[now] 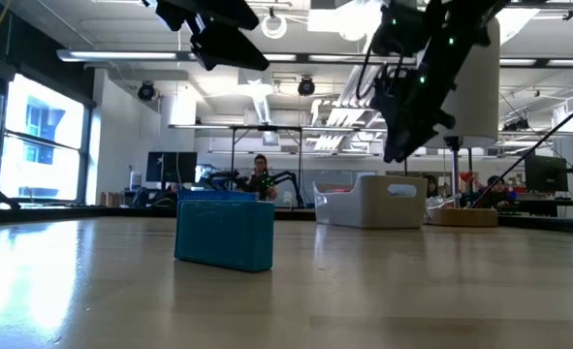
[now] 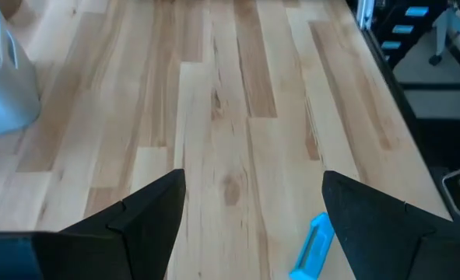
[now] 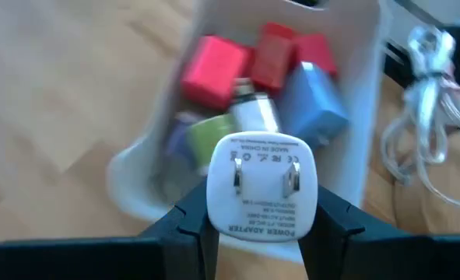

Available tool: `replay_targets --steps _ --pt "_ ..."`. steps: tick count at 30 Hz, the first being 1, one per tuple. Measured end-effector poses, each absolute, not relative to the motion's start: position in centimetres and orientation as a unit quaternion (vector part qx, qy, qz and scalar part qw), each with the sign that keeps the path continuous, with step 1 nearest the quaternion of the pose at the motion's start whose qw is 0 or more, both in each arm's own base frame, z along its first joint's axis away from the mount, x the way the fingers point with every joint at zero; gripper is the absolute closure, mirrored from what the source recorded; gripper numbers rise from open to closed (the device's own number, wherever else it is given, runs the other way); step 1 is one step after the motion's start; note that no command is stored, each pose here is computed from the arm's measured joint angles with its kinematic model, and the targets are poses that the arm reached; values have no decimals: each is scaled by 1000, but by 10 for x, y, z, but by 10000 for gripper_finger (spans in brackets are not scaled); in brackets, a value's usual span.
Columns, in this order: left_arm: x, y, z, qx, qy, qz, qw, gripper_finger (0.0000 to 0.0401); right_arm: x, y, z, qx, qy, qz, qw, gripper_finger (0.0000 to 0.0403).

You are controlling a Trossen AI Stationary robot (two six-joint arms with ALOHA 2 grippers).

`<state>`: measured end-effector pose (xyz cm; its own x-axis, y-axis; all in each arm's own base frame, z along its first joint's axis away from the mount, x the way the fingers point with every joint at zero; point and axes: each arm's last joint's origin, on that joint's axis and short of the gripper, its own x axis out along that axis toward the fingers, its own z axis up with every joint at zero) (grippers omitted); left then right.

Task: Pick & Place Office items
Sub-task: Put the light pink charger adapter into the white bin

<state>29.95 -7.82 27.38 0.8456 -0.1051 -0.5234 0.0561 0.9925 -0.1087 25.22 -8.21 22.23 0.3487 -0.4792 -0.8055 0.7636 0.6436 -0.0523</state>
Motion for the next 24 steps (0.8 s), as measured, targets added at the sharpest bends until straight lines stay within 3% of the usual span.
replay_targets --steps 12,24 --pt "306 -81 258 -29 298 -43 953 107 238 -113 202 206 382 -426 794 285" --pt "311 -81 251 -28 307 -39 951 107 240 -122 186 212 413 -426 776 285"
